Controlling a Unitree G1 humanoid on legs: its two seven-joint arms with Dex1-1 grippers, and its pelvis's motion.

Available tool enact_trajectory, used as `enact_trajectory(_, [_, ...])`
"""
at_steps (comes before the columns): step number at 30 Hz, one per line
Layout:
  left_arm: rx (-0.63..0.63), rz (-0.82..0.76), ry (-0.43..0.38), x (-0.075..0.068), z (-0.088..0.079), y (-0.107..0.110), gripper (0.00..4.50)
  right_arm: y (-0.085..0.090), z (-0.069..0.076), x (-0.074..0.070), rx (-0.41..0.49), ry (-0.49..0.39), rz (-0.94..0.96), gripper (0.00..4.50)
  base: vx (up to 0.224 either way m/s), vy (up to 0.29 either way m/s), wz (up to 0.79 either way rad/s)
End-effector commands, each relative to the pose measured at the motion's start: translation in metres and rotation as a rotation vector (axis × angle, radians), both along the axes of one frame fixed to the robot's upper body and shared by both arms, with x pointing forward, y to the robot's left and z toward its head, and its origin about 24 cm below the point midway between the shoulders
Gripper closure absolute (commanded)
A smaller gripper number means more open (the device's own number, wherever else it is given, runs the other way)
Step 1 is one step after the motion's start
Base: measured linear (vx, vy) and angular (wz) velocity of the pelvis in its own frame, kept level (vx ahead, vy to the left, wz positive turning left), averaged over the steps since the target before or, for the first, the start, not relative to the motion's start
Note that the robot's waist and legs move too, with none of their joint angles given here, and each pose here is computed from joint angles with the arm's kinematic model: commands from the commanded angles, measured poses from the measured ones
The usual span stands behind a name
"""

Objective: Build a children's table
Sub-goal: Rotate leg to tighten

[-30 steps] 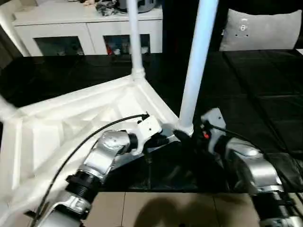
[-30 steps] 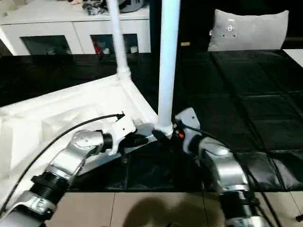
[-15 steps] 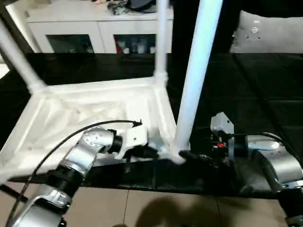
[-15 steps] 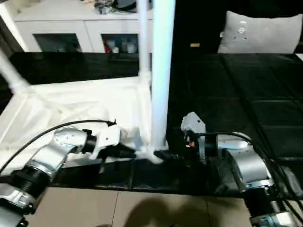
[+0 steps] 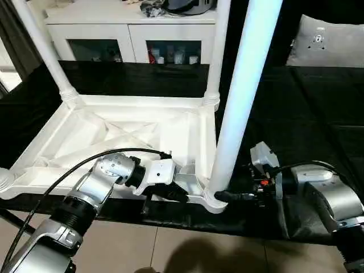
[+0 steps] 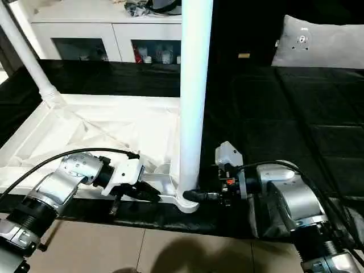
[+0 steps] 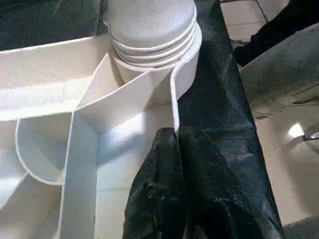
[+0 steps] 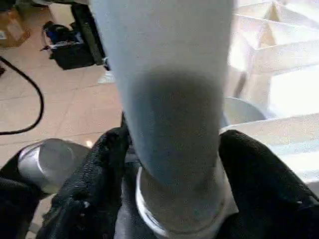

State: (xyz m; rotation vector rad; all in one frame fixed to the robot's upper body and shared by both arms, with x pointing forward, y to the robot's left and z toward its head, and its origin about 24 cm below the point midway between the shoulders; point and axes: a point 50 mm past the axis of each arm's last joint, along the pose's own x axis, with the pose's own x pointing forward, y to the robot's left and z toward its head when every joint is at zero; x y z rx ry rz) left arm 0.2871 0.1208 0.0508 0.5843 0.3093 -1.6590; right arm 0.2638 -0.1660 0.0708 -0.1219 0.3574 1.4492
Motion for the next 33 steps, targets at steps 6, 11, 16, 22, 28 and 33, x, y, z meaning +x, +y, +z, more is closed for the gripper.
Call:
enact_trajectory(6, [0.034,-0.071,-0.004,-0.002,0.001,-0.004,4.50,0.004,0.002,-0.003,0.009,0.013,0.032,2.14,0.000,0.000,0.00])
enact_trajectory(11, [0.011,-0.028,0.030,-0.002,0.000,-0.005,4.50,0.011,-0.001,-0.006,0.047,0.049,-0.007,2.48,0.000,0.000,0.00])
enact_trajectory(16, [-0.043,0.116,0.059,0.002,0.002,-0.016,4.50,0.026,-0.011,0.006,0.007,0.009,-0.253,2.56,0.000,0.000,0.00])
enact_trajectory(22, [-0.097,0.336,0.078,0.009,0.003,-0.044,4.50,0.045,-0.023,0.032,-0.066,0.019,-0.676,2.58,0.000,0.000,0.00])
enact_trajectory(28, [-0.148,0.511,0.046,0.018,0.008,-0.073,4.50,0.064,-0.023,0.040,-0.023,-0.008,-0.789,2.24,0.000,0.000,0.00])
enact_trajectory(33, [-0.143,0.539,0.002,0.022,0.011,-0.080,4.50,0.068,-0.019,0.042,0.028,-0.009,-0.818,1.79,0.000,0.000,0.00])
